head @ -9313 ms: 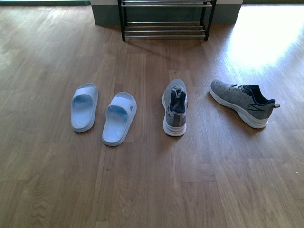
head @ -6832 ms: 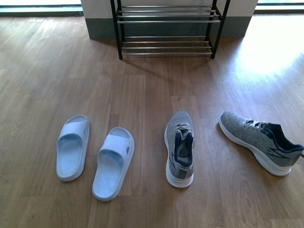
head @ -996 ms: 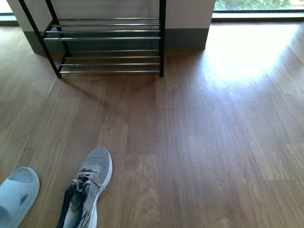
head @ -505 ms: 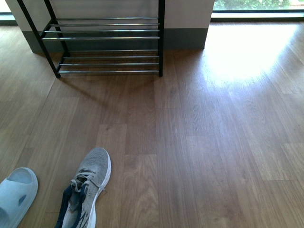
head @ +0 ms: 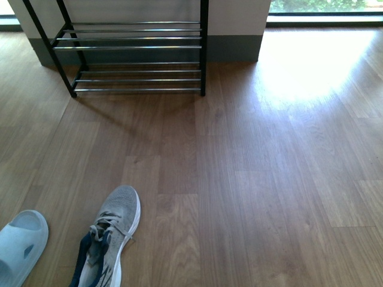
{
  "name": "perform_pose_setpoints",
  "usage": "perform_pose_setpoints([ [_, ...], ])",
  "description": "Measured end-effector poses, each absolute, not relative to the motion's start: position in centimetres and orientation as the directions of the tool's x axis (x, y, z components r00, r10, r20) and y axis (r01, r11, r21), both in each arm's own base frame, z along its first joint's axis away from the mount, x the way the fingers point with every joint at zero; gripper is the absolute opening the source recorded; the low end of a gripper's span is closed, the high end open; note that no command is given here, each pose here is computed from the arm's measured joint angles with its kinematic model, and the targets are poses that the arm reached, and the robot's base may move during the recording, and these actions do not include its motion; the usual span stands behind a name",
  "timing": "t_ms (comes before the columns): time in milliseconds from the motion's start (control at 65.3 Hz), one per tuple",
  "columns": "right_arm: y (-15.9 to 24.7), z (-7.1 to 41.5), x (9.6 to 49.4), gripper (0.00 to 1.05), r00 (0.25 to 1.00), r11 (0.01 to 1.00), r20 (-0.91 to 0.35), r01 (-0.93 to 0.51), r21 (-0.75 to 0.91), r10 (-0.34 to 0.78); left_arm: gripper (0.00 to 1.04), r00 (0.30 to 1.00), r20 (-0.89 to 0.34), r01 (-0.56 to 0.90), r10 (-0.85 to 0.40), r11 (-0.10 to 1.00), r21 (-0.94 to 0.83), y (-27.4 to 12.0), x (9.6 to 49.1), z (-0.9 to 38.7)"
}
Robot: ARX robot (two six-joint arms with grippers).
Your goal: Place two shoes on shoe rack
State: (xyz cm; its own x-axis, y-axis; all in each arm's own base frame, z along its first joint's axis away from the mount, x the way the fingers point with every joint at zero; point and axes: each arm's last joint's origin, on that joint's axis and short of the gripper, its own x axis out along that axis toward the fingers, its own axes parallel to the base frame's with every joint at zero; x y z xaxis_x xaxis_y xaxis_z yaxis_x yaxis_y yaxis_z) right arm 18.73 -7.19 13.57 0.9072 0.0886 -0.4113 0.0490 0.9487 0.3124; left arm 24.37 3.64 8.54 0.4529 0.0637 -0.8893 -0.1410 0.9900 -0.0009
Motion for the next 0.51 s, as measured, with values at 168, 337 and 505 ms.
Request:
perform_pose_setpoints([
  [168,-7.1,13.6,18.7,0.04,0.907,0.948,-0.410,0.040,0.315,0.098,0.95,0.631,-0.775,-0.082,0.027,0.996,-0.032,2.2,35.6,-4.8],
  [337,-7.2,13.6,18.7,0.04,0.907,0.948,-0.411,0.046,0.314,0.092,0.95,0.485,-0.874,-0.077,0.010,0.997,-0.032,1.6,31.4,-9.7],
  [505,-7.2,13.6,18.7,0.04,0.907,0.949,-0.411,0.048,0.313,0.090,0.95,0.515,-0.845,0.049,-0.147,0.989,-0.143,-1.0,30.1,-3.0],
])
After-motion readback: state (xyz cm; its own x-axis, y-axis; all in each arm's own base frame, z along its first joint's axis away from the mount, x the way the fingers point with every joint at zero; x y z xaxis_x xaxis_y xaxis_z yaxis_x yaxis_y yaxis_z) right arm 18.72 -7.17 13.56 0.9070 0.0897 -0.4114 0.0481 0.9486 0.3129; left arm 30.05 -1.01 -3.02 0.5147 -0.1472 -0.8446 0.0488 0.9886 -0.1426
